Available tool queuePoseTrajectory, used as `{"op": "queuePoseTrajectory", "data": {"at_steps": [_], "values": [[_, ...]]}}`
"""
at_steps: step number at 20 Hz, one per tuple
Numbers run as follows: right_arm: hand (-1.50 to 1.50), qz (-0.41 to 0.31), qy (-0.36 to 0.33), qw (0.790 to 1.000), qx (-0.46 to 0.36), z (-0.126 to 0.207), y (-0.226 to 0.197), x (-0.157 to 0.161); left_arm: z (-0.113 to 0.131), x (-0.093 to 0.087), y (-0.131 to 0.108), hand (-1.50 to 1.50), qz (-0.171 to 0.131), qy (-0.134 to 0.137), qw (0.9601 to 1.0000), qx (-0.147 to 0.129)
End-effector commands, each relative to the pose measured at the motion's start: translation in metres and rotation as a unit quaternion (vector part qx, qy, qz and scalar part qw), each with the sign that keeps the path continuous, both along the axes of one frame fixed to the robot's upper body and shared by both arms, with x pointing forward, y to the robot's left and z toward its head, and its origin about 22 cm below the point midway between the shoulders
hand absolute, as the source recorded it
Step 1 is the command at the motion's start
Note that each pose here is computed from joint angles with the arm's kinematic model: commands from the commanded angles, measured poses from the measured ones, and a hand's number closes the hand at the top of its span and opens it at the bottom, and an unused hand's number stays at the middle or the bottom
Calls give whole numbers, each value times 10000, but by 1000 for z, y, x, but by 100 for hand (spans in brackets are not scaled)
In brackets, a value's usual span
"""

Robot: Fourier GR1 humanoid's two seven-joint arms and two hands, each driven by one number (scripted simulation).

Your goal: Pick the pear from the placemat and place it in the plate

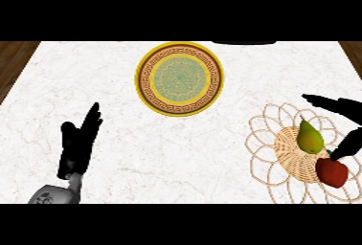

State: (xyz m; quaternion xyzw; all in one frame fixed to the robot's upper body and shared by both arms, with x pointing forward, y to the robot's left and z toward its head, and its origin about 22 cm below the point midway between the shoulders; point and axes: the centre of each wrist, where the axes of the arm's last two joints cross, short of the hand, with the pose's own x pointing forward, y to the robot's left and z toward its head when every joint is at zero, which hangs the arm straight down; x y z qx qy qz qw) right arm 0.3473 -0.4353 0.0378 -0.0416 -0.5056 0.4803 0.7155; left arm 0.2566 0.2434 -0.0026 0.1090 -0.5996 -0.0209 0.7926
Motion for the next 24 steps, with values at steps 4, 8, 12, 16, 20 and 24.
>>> {"op": "queuePoseTrajectory", "data": {"at_steps": [4, 8, 12, 16, 20, 24], "values": [[-150, 253, 198, 9991, 291, -7, 1, -2, -1, -6, -6, 0, 62, -51, 10000, 28], [-150, 270, 236, 9987, 357, -36, 25, -4, -5, -11, 15, 0, 48, 29, 10000, 13], [-150, 332, 288, 9987, 240, -20, 21, 5, -5, -15, -3, 0, 68, 54, 10000, -19], [150, 410, -3, 9990, 173, -45, 8, -20, 8, -3, -11, 0, -20, -38, 10000, -24], [150, 413, -330, 9985, 161, -39, 31, 3, -9, -5, 16, 0, -3, -11, 10000, -42], [150, 316, -589, 9977, 97, -32, 2, -8, -11, 11, -12, 0, 85, -56, 9999, -66]]}}
